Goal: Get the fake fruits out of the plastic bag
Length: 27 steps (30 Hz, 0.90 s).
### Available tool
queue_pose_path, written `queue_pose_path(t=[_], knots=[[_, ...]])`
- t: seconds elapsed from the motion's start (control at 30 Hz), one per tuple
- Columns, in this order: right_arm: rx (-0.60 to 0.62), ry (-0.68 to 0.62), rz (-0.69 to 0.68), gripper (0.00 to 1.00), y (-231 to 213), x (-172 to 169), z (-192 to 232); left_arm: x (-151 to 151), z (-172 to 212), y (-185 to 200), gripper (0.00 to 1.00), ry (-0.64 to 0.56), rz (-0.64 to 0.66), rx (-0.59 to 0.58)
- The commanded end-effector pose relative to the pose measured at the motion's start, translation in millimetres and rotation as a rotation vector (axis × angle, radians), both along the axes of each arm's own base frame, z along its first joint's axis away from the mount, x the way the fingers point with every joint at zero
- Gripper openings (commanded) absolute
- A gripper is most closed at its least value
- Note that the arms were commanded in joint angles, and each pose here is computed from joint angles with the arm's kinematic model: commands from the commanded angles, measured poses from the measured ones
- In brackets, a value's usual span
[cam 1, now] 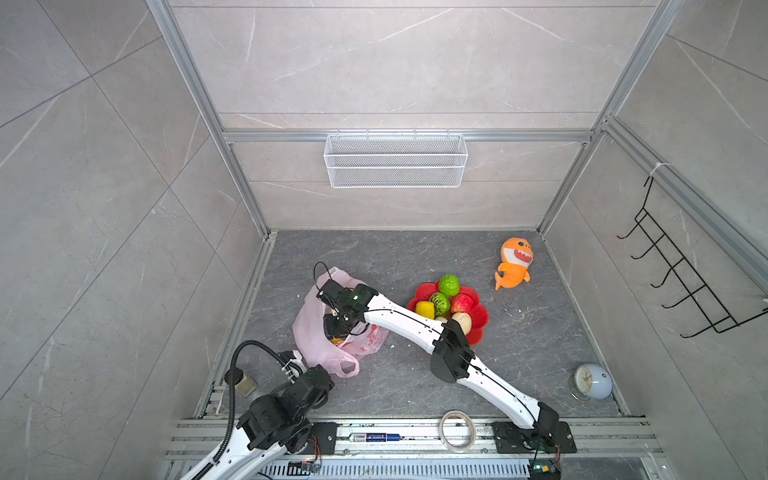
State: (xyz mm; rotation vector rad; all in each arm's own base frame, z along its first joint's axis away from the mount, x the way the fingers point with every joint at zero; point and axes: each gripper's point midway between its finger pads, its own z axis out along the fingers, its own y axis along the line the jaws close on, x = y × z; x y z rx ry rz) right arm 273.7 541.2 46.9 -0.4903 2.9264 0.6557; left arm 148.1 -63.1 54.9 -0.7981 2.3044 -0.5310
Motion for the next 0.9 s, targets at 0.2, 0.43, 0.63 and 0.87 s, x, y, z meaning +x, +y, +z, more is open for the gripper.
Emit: queue_pose_path(t=[0.2, 0.43, 0.63, 0.87], knots=[[-0.082, 0.037, -0.029, 0.48, -12, -3, -30, -2, -4, 2, 0.00, 0.017, -0.034, 0.060], [-0.104, 0.017, -0.044, 0.27, -18, 3, -33, -2, -3, 3, 0.00, 0.018, -0.034, 0.072], [0.019, -0.050, -0.006, 0.19, -2, 14, 16, -3, -3, 8, 0.00, 0.026, -0.024, 0.098], [0.250, -0.056, 0.044, 0.16, 14, 17, 101, -1, 1, 13, 0.00, 0.022, -0.003, 0.125]])
